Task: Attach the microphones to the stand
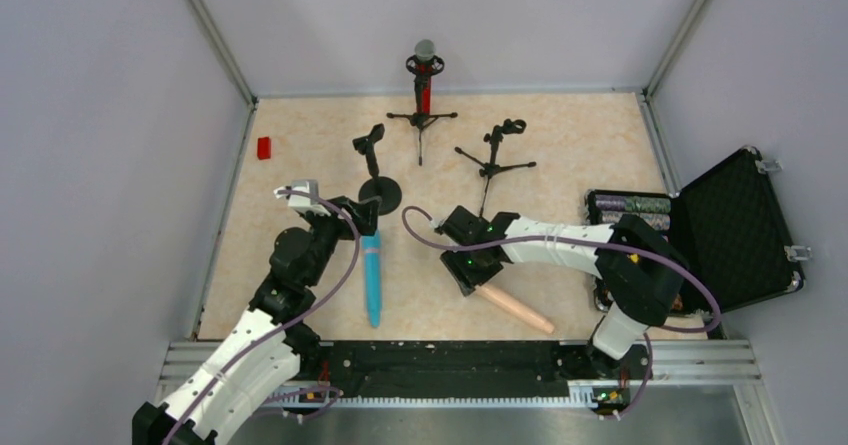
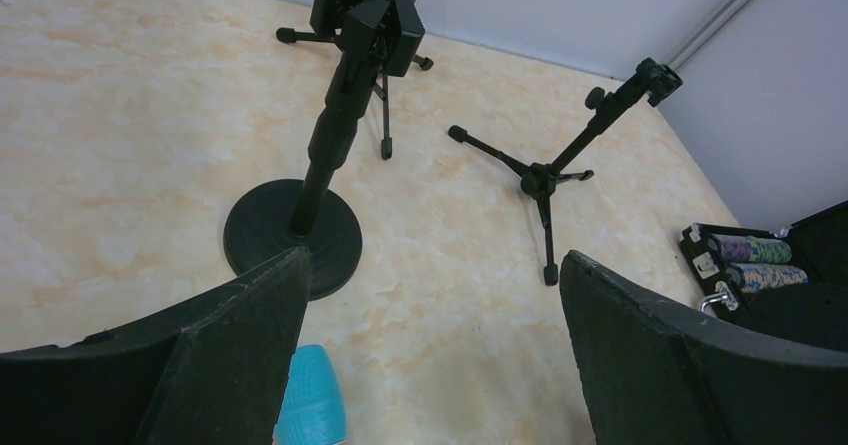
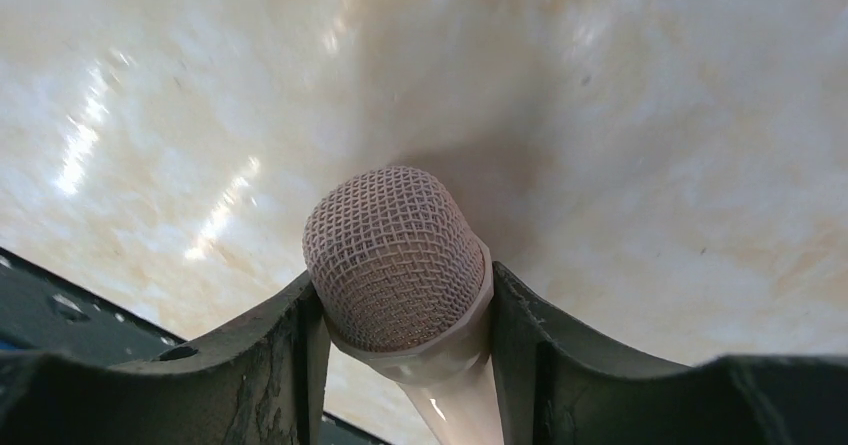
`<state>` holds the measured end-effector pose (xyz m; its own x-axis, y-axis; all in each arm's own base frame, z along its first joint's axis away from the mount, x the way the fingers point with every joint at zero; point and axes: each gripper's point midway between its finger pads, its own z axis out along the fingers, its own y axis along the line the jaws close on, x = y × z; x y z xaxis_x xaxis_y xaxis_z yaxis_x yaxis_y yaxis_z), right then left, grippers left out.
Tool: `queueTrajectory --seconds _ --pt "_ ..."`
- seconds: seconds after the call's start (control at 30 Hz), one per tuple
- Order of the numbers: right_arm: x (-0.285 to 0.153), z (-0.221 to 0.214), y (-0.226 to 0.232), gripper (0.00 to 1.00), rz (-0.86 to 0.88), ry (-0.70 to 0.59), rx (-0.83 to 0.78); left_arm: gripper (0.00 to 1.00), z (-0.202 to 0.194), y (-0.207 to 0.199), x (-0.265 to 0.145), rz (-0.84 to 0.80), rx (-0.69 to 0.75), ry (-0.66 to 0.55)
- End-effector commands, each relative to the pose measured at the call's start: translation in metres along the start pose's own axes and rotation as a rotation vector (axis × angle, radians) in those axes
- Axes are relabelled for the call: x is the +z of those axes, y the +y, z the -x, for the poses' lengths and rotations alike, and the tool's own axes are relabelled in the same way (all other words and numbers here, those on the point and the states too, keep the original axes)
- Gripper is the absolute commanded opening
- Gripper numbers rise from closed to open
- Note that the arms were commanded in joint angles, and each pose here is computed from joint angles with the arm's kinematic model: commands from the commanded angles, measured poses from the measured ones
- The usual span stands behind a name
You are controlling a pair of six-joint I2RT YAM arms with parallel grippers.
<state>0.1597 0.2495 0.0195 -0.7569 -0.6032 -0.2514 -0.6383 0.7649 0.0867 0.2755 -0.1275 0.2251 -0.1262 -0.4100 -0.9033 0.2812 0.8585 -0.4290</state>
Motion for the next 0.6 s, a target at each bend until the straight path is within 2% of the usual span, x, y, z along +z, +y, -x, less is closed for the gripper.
queueTrajectory --seconds 0.0,0.2,0.27,0.4,0.47,0.57 --pt "-0.017 0.078 0.009 0.38 -0.021 -0.241 -0.018 0.98 0.014 -0.009 -0.001 -0.04 0.003 -0.057" --pt "-0.027 0.135 -0.019 0.46 -0.194 -0.388 -0.08 0.98 0.014 -0.01 -0.004 -0.051 0.028 -0.055" --pt "-0.024 0.143 -0.029 0.53 -0.239 -0.386 -0.104 0.98 0.014 -0.009 -0.004 -0.05 0.034 -0.05" --pt "-0.012 0.143 -0.038 0.74 -0.242 -0.333 -0.112 0.98 0.014 -0.008 -0.007 -0.044 0.037 -0.052" --pt "-0.011 0.141 -0.038 0.8 -0.224 -0.324 -0.105 0.98 0.014 -0.008 -0.008 -0.048 0.037 -0.053" --pt "-0.016 0.138 -0.036 0.82 -0.165 -0.335 -0.092 0.98 0.013 -0.009 -0.008 -0.053 0.039 -0.05"
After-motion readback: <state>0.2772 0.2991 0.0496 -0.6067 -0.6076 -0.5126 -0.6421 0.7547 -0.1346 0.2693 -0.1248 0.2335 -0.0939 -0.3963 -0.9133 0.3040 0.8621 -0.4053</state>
